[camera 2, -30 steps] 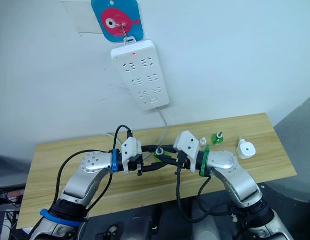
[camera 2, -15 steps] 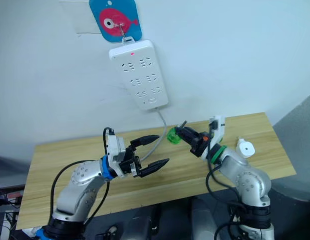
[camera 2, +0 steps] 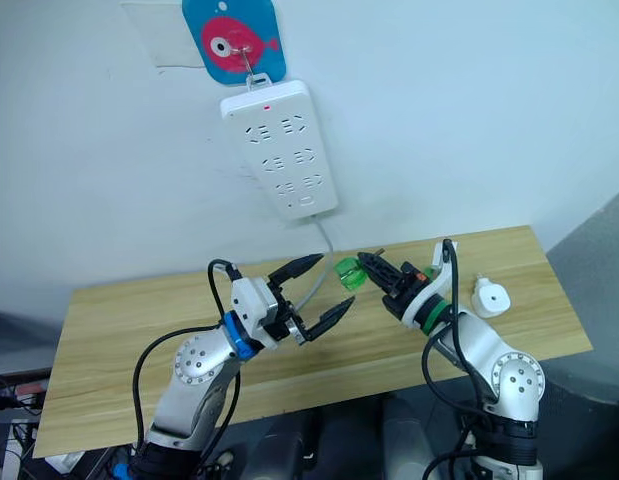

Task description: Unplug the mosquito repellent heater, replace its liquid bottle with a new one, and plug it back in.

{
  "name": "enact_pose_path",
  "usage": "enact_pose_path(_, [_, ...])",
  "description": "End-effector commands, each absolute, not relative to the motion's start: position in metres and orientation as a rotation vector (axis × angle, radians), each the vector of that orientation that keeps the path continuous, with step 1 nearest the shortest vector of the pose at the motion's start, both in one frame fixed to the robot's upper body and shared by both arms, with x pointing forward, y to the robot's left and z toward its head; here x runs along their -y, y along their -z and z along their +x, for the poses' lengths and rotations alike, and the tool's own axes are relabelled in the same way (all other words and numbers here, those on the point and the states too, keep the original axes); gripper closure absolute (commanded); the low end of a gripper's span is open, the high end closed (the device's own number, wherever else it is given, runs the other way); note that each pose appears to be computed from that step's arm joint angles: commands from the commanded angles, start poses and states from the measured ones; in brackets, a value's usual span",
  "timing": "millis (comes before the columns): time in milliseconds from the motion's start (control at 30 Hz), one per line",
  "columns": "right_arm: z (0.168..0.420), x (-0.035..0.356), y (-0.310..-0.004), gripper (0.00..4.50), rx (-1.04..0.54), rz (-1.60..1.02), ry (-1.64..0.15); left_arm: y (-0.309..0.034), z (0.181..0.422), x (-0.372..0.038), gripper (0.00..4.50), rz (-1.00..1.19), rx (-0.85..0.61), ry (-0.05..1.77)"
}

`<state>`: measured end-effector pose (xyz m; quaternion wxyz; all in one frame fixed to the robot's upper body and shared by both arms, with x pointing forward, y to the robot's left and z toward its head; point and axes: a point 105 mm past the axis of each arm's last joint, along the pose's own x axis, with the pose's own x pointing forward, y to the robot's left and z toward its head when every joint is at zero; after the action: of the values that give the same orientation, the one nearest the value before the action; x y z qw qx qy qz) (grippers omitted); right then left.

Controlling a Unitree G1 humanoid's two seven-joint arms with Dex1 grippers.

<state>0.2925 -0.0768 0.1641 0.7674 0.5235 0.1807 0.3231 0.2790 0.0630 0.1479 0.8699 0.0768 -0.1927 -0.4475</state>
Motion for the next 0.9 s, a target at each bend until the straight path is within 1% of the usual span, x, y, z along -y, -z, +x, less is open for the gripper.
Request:
enact_pose_path(33, [0.2838, 0.0732, -0.1796, 3.68, -0.359, 1.151, -0.759, -0.1541, 0.2769, -0.0569, 0.00, 0.162, 0.452, 0.958])
enact_pose_path(367, [0.2757, 0.0691, -0.1833, 3.68, -0.372, 1.145, -0.782, -0.1543, 0.2771, -0.0510, 0.00, 0.165, 0.467, 0.962])
enact_pose_path(633, [0.2749, 0.0671, -0.1839, 3.68, -0.376, 1.157, -0.777, -0.1520, 0.2801, -0.0493, 0.00, 0.165, 0.465, 0.949])
enact_pose_path(700, [0.2738, 0.0655, -0.1828, 3.68, -0.382, 1.153, -0.779, -0.1523, 0.2817, -0.0497, 0.38, 0.162, 0.468, 0.939])
enact_pose_path(767, [0.2739, 0.0646, -0.1822, 3.68, -0.384, 1.155, -0.778, -0.1530, 0.2824, -0.0497, 0.87, 0.156, 0.472, 0.935])
enact_pose_path(833, [0.2740, 0.0641, -0.1816, 3.68, -0.386, 1.155, -0.777, -0.1538, 0.2820, -0.0493, 1.53, 0.152, 0.477, 0.933])
enact_pose_path(867, [0.2741, 0.0639, -0.1814, 3.68, -0.386, 1.154, -0.778, -0.1539, 0.2819, -0.0491, 1.95, 0.151, 0.478, 0.933])
enact_pose_path(900, [0.2743, 0.0636, -0.1812, 3.68, -0.387, 1.153, -0.779, -0.1538, 0.2818, -0.0489, 2.10, 0.151, 0.478, 0.935])
